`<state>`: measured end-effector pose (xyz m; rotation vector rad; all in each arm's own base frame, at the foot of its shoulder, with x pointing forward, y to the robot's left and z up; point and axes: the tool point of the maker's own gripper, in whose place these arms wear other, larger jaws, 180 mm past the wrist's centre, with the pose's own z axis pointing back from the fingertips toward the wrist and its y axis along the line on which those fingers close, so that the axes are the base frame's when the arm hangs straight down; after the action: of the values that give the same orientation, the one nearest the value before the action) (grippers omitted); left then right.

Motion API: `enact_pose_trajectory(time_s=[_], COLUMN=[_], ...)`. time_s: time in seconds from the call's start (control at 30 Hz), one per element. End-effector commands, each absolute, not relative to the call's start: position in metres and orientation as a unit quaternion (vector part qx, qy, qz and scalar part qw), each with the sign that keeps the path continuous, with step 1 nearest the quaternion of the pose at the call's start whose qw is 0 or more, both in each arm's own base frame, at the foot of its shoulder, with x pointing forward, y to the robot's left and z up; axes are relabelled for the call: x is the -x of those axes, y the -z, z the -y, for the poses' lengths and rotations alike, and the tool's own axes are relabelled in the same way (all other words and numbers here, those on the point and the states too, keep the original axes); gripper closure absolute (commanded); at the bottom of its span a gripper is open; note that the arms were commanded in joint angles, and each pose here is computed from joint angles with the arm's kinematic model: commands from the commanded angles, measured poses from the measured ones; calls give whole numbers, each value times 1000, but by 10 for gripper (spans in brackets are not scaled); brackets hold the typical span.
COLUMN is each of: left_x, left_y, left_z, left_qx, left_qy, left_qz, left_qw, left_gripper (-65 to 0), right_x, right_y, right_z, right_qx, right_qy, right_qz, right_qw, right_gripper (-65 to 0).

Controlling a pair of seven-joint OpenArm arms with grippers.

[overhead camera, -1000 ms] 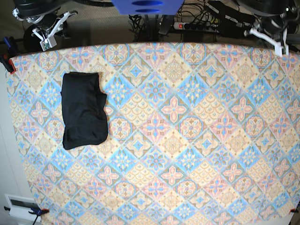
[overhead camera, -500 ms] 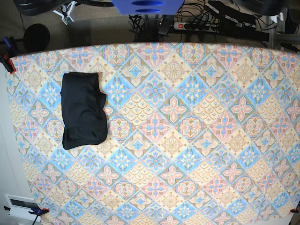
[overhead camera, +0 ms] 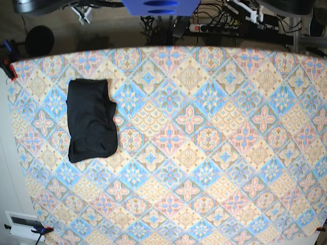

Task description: Layout the t-shirt on the table in an organized manner, then fold the t-shirt properly

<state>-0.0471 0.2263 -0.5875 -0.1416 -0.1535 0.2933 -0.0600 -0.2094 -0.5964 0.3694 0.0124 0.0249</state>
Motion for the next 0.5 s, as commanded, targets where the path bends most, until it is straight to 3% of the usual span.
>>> enact_pose_trajectory(time_s=[0.0,0.17,0.33,0.47], left_x=[59,62,69,67], left_y=[594,624,638,643], left_z=[-217,-181,-148,-139], left_qx=[76,95,109,91], left_qy=[-139,-125,-122,-114], left_qz=[60,60,72,88], left_qw=[985,986,984,985], left_gripper=[-1,-2,-2,-2], right_x=[69,45,28,31], right_y=[599,616,621,631], right_z=[211,200,187,201], right_qx=[-189,-205,-215,-156], right_qy=[-2,67,32,-3], right_qz=[-15,23,41,35], right_qw=[982,976,975,987], right_gripper=[0,0,0,0])
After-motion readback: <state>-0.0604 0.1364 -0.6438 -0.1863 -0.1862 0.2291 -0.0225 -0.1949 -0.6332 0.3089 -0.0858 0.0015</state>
